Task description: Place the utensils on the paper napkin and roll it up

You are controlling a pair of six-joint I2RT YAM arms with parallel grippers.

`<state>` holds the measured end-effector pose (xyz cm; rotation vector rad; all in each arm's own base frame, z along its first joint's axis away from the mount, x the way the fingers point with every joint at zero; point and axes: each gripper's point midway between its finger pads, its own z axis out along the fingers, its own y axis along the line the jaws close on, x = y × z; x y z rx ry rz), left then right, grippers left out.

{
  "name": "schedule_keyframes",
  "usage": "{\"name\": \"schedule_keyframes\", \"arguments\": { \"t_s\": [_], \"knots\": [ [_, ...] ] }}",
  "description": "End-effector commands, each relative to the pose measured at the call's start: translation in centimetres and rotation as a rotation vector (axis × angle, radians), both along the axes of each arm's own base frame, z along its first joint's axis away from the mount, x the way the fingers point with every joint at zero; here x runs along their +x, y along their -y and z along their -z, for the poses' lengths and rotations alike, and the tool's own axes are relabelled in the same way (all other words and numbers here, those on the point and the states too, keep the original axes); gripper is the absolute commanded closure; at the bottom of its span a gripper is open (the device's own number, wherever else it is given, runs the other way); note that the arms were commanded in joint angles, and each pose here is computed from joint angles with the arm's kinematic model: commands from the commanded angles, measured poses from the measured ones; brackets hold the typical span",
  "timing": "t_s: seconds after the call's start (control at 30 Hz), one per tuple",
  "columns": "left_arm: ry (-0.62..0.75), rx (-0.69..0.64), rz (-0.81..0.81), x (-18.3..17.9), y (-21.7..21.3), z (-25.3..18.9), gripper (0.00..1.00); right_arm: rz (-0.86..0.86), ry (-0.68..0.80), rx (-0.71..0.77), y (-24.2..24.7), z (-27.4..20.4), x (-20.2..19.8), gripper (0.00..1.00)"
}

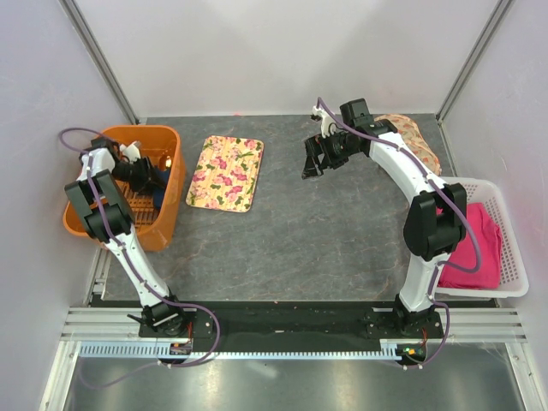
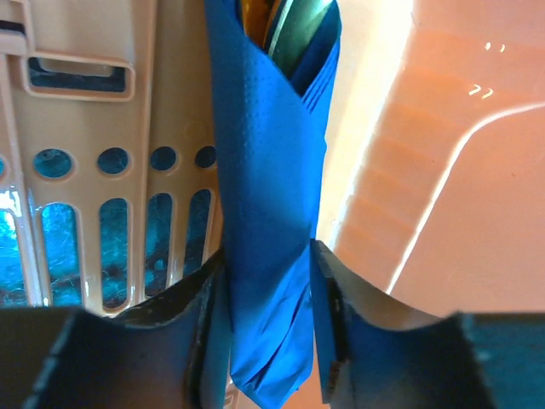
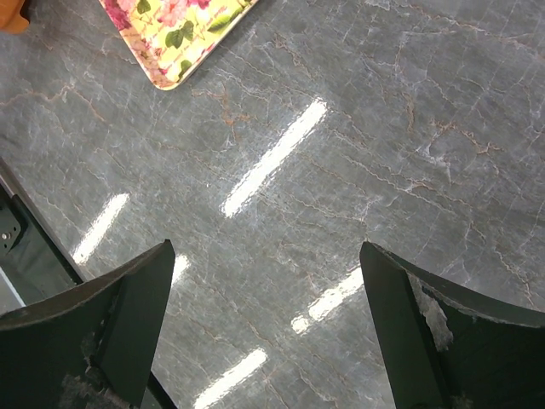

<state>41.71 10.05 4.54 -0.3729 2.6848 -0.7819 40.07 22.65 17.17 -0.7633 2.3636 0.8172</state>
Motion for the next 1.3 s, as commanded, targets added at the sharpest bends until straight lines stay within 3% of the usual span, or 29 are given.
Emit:
{"name": "schedule_keyframes", "arguments": {
  "t_s": [0.0,0.17,0.23,0.33,0.37,0.87,1.03,1.13,1.27],
  "knots": [
    [0.068,0.066,0.021,1.5,-0.5,-1.9,0.47,-0.003,0.005,0.033,-0.4,-1.2,0.3,0.02],
    [0.071,0.136,0.015,1.8,-1.2,-2.5,0.33,0.002,-0.003,0.04,-0.6,-1.3,0.3,0.02],
    [0.071,0.155,0.009,1.9,-1.3,-2.8,0.2,0.003,-0.002,0.039,-0.6,-1.2,0.5,0.02],
    [0.081,0.204,0.001,2.2,-1.6,-3.5,0.14,0.002,-0.003,0.043,-0.7,-1.2,0.6,0.02],
    [0.079,0.229,-0.004,2.2,-2.0,-3.7,0.0,0.002,-0.003,0.043,-0.7,-1.2,0.6,0.02],
    [0.199,0.448,-0.046,2.8,-3.1,-10.5,0.0,-0.004,0.006,0.053,-0.6,-1.4,1.0,0.02],
    [0.304,0.641,-0.081,4.5,-4.2,-16.3,0.0,0.044,0.038,0.066,0.1,-2.3,2.0,0.02],
    [0.423,0.717,-0.08,6.0,-3.7,-21.9,0.0,0.085,0.107,0.071,0.9,-3.5,3.5,0.02],
    [0.543,0.793,-0.006,7.0,-0.4,-26.5,0.0,0.198,0.169,0.092,3.4,-5.8,5.6,0.02]
  ]
}}
